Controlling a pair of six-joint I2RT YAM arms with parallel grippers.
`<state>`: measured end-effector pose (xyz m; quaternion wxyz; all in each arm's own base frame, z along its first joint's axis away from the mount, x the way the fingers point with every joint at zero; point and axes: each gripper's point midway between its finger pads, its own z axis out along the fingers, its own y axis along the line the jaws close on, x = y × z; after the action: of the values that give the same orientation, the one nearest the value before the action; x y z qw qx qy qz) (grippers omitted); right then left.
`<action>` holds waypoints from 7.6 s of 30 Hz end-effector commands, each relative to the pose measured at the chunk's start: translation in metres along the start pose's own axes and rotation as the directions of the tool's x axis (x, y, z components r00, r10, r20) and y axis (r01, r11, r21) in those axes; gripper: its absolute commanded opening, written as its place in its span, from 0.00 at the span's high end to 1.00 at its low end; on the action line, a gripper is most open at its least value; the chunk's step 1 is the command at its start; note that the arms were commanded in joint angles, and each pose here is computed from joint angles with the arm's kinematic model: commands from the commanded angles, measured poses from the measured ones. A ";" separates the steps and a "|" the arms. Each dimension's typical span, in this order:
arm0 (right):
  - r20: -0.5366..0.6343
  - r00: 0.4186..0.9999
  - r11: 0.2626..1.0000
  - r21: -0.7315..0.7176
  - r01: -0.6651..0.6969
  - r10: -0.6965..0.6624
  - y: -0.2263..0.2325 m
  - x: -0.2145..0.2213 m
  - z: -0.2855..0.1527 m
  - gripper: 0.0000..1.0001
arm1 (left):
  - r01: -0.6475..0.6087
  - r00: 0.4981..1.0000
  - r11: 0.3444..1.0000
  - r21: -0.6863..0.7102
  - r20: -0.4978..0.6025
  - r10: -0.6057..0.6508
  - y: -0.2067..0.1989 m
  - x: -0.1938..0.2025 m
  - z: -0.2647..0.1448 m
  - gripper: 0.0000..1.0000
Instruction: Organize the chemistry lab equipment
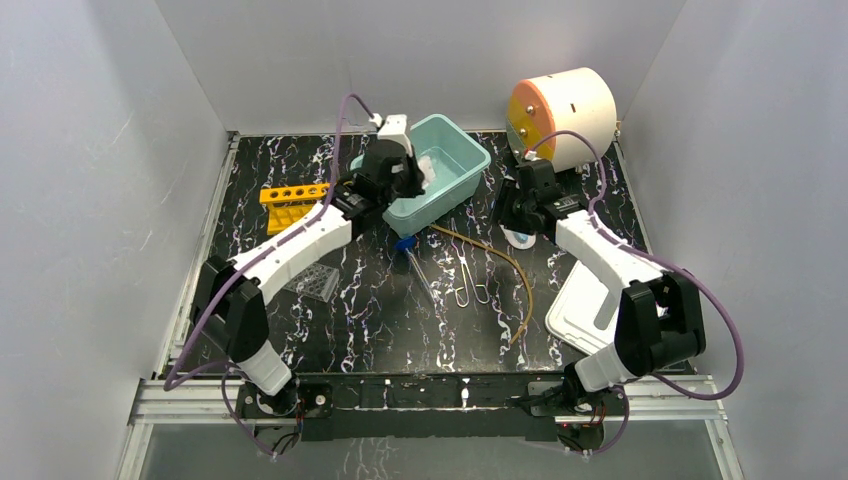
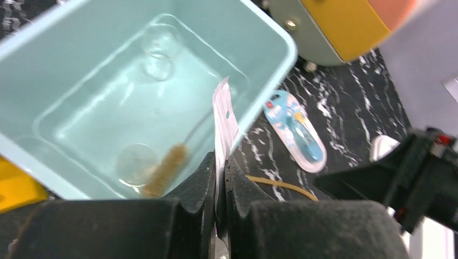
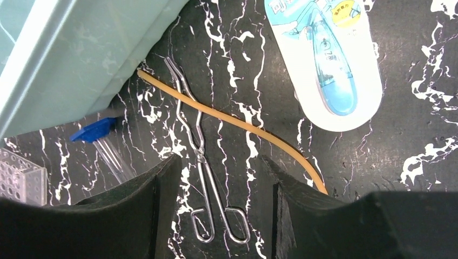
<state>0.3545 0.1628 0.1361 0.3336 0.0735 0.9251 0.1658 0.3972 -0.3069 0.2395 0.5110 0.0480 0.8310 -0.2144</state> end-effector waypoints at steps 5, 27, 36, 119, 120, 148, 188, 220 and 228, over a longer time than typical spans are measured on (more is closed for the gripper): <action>-0.029 0.999 0.999 -0.013 0.039 -0.039 -0.001 0.005 0.020 0.39 | 0.007 0.999 1.000 -0.020 -0.042 -0.008 0.050 -0.016 0.032 1.00; -0.164 0.986 0.997 -0.068 0.026 -0.036 0.010 0.025 0.041 0.40 | 0.100 0.946 0.992 0.082 -0.316 -0.070 0.060 0.049 0.089 0.78; -0.158 0.984 0.994 -0.079 0.074 -0.086 0.011 0.033 0.032 0.37 | 0.070 0.956 0.997 0.021 -0.286 -0.061 0.060 0.009 0.072 0.62; -0.070 0.790 0.748 -0.381 0.544 -0.610 0.158 0.178 0.004 0.74 | 0.602 0.766 0.759 -0.247 -0.090 -0.637 0.121 0.058 -0.140 0.12; -0.052 0.805 0.747 -0.413 0.521 -0.591 0.164 0.173 -0.001 0.74 | 0.614 0.759 0.759 -0.214 -0.103 -0.643 0.116 0.055 -0.137 0.12; 0.234 0.922 0.564 -0.736 0.375 -0.307 0.275 0.061 -0.099 0.73 | 0.519 0.851 0.807 0.282 -0.078 -0.520 0.054 0.005 -0.143 0.35; 0.270 0.943 0.630 -0.702 0.332 -0.196 0.241 -0.023 -0.087 0.29 | 0.261 0.965 0.918 0.298 -0.120 -0.235 0.045 -0.044 -0.061 1.00; 0.295 0.940 0.857 -0.425 0.291 -0.173 0.122 -0.058 -0.088 0.25 | -0.117 0.811 0.921 0.371 -0.500 0.304 0.053 0.081 0.100 0.93; 0.297 0.942 0.879 -0.391 0.272 -0.160 0.113 -0.061 -0.085 0.26 | -0.175 0.754 0.890 0.421 -0.524 0.396 0.053 0.101 0.105 0.88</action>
<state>0.3470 0.2408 0.2548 0.4456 -0.0985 0.8301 0.3203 0.4530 -0.3170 0.0944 0.2416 0.3012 0.8848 -0.2608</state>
